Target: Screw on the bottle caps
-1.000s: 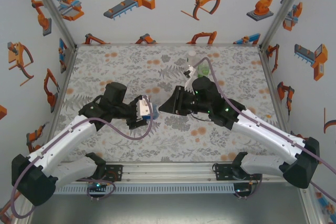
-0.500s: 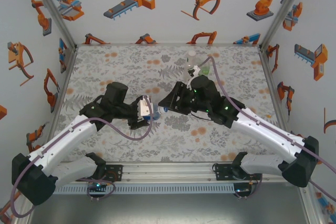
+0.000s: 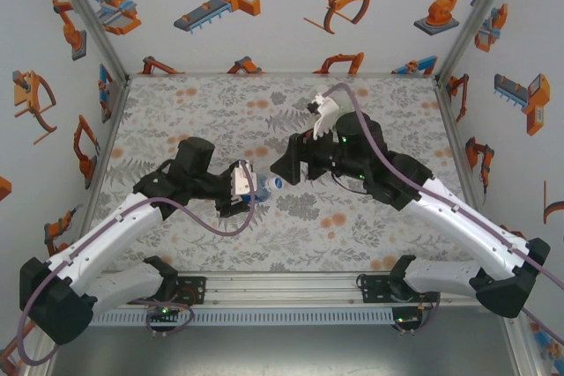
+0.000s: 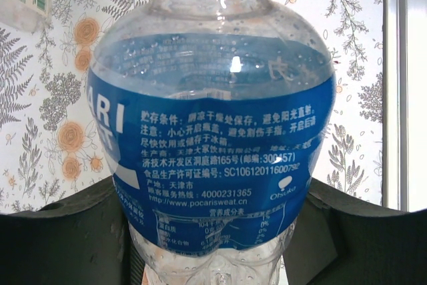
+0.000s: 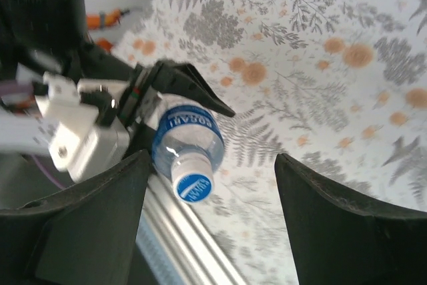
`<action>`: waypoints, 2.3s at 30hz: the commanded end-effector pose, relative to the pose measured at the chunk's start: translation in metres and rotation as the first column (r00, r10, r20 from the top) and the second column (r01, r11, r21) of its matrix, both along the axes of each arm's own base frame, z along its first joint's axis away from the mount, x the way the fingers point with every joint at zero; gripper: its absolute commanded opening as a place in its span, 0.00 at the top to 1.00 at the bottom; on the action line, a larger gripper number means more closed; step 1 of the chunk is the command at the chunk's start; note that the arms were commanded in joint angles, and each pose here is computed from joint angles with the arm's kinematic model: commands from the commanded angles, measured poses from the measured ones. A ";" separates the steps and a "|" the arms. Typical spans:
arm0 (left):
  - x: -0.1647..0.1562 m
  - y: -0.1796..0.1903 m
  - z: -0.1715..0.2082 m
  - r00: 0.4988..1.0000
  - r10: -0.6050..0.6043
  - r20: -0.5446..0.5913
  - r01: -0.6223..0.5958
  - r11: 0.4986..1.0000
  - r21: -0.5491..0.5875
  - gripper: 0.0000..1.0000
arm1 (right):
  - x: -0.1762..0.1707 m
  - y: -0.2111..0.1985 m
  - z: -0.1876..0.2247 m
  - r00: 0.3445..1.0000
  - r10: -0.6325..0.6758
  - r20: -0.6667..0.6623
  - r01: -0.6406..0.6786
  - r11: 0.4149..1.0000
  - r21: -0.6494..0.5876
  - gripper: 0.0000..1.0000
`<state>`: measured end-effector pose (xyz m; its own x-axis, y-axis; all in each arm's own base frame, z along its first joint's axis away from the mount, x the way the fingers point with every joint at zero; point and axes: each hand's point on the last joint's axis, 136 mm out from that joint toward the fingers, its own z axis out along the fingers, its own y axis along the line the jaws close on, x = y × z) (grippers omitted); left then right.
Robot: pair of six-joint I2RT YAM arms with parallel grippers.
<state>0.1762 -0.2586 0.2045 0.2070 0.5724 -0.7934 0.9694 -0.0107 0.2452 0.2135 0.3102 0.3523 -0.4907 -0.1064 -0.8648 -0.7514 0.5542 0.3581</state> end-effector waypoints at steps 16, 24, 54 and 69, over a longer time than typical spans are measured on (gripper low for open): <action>-0.017 -0.009 0.023 0.992 -0.121 0.021 0.122 0.989 -0.081 1.00 | -0.073 0.020 -0.008 0.590 0.628 0.507 -0.542 0.774 -0.327 0.42; -0.019 -0.010 0.025 0.991 -0.132 0.019 0.134 0.987 -0.089 1.00 | -0.073 0.021 -0.020 0.597 0.642 0.482 -0.551 0.764 -0.335 0.54; -0.004 -0.012 0.030 0.998 -0.054 0.021 0.056 0.994 -0.094 1.00 | 0.004 0.016 -0.051 0.977 -0.061 -0.205 0.078 0.994 0.076 1.00; -0.003 -0.014 0.044 0.997 -0.076 0.025 0.078 0.994 -0.077 1.00 | 0.014 0.012 -0.064 0.674 -0.209 -0.709 0.454 0.874 0.174 0.94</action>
